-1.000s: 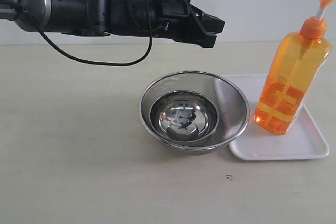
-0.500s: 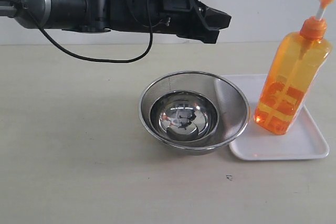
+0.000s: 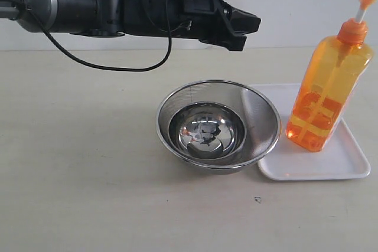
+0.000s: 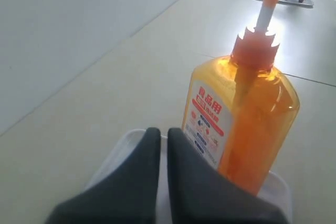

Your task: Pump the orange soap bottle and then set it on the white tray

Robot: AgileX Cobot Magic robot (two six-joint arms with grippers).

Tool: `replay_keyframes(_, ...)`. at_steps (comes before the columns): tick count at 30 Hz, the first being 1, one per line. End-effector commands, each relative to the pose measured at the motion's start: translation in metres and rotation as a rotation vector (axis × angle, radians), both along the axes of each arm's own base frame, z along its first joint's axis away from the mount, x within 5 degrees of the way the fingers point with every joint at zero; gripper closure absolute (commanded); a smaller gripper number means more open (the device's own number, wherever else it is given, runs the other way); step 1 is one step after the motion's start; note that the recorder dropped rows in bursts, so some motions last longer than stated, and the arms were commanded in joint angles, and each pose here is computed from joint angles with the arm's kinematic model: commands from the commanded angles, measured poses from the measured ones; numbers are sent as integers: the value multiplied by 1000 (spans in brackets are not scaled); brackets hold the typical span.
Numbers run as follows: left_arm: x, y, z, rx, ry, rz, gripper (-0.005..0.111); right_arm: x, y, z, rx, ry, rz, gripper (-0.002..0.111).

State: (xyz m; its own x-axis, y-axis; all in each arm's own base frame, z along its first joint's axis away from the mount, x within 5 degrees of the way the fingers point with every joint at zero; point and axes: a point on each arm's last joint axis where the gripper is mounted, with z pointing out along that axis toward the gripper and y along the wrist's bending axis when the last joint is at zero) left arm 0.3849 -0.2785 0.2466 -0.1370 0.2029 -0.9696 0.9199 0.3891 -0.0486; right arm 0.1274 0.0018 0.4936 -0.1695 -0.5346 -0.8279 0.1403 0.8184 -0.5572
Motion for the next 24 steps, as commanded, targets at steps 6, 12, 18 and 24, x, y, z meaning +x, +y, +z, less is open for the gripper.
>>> replay_keyframes(6, 4, -3, -18, 14, 25, -9, 102, 55, 23, -83, 260, 185, -182, 108)
replay_keyframes(12, 7, -5, -35, 29, 53, -17, 102, 49, 16, -133, 356, 265, -336, 108)
replay_keyframes(18, 13, -14, -26, -34, 38, -78, 102, 52, 30, -185, 426, 302, -171, 108)
replay_keyframes(24, 27, -24, -12, -125, 96, -81, 102, 48, 29, -221, 382, 281, -119, 108)
